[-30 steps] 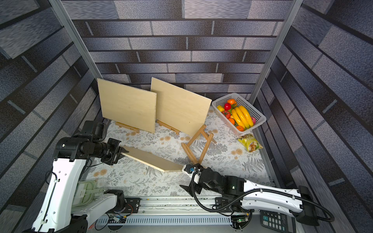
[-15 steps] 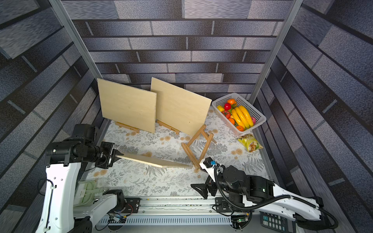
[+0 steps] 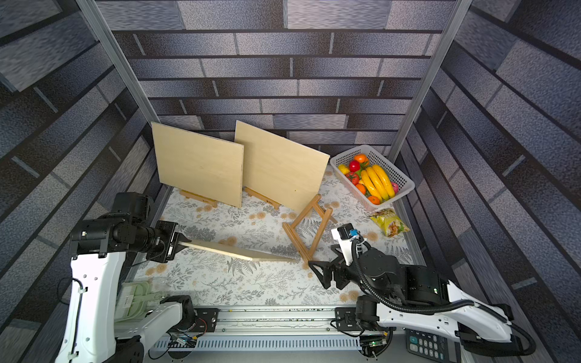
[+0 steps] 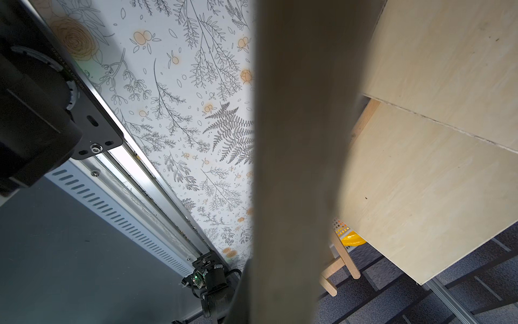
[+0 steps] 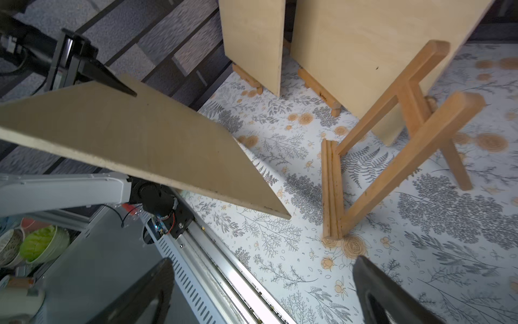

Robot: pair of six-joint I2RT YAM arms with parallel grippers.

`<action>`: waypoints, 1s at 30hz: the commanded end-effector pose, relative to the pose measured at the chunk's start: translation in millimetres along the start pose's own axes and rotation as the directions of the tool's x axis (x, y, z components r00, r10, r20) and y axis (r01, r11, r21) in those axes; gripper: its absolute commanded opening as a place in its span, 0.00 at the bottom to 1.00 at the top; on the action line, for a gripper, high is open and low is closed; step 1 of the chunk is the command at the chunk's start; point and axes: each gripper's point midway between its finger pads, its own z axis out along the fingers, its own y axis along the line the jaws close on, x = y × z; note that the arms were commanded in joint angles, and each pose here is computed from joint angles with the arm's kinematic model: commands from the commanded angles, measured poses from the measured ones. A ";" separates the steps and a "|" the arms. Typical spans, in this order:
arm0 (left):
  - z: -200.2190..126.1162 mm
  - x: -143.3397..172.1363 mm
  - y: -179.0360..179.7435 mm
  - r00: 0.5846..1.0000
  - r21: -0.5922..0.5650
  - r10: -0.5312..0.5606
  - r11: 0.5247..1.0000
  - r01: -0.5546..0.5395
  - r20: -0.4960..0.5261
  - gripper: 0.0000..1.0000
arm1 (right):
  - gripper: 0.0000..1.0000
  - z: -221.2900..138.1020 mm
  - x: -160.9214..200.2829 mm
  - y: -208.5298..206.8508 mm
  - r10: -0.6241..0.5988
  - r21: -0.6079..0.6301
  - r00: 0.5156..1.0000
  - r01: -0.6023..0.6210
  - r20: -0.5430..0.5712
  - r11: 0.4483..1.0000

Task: Assemble the easel
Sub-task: Pick up the drawing board from the center of the board.

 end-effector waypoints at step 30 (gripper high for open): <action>-46.0 0.3 -20.5 0.943 0.052 0.290 0.952 -0.302 0.164 0.00 | 1.00 109.8 -163.5 -11.5 0.071 0.370 0.968 0.024 -0.240 0.929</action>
